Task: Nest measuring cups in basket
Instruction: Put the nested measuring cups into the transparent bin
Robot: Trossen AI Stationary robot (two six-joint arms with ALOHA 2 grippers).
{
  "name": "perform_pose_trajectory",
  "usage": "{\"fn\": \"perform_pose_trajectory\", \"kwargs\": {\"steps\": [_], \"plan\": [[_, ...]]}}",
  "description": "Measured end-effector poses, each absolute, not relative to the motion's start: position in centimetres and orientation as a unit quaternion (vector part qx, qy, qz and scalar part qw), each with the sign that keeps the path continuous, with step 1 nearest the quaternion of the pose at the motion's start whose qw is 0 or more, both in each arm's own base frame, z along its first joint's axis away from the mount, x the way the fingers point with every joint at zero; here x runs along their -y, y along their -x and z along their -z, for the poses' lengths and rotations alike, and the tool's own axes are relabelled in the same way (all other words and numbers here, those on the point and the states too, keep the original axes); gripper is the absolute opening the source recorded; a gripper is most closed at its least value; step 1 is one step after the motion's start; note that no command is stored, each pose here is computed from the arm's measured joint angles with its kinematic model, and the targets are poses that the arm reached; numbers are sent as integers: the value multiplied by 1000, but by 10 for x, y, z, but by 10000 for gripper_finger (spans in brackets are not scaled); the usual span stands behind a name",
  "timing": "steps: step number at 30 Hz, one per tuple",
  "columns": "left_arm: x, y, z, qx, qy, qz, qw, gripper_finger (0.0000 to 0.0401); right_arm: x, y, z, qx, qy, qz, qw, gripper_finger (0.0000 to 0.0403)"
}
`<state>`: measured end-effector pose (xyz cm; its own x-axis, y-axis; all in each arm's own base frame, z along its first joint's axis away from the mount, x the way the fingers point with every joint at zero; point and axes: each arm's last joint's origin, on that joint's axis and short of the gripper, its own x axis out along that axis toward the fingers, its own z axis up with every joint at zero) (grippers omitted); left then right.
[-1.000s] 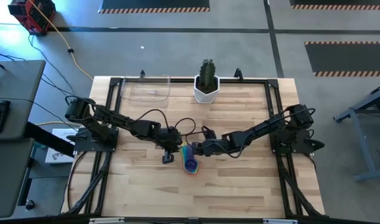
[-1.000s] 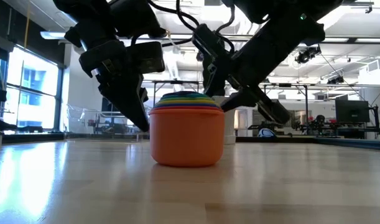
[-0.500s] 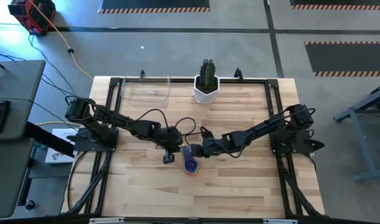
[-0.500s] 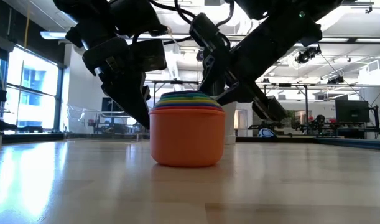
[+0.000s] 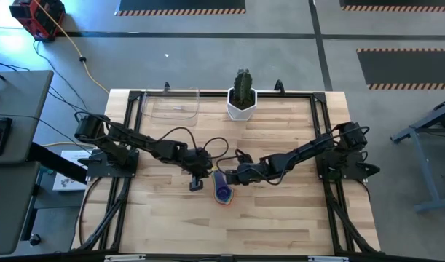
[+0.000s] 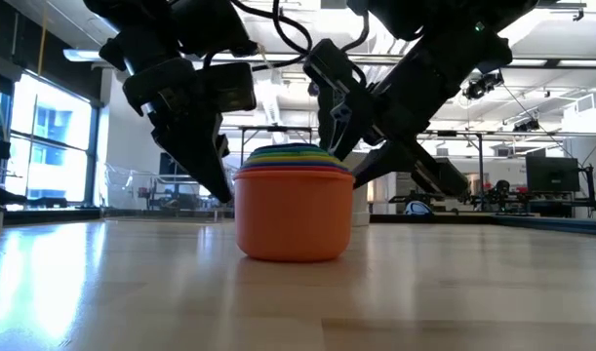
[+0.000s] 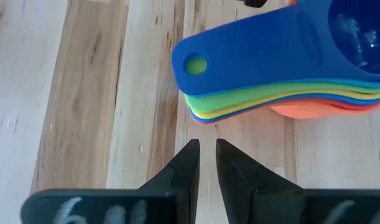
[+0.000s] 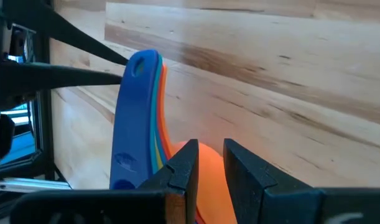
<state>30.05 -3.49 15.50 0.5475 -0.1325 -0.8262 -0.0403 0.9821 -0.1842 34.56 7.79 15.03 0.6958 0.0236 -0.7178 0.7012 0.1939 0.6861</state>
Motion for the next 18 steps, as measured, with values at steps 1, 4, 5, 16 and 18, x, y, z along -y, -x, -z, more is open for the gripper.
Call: {"fn": "perform_pose_trajectory", "kwargs": {"steps": [1,4,5,16,18], "plan": [[35,-300,-155,-477,92,25,874,42,-78,-346,-150,-308,-588,239,709,67],[34,-296,-159,-482,92,21,871,42,-79,-346,-150,-316,-585,231,710,67],[34,-296,-161,-478,91,19,873,42,-80,-345,-150,-318,-584,229,712,67],[25,-287,-183,-455,69,-6,888,42,-83,-347,-153,-307,-579,212,725,67],[23,-287,-183,-454,69,-11,888,42,-84,-349,-155,-301,-578,200,732,67]]}}
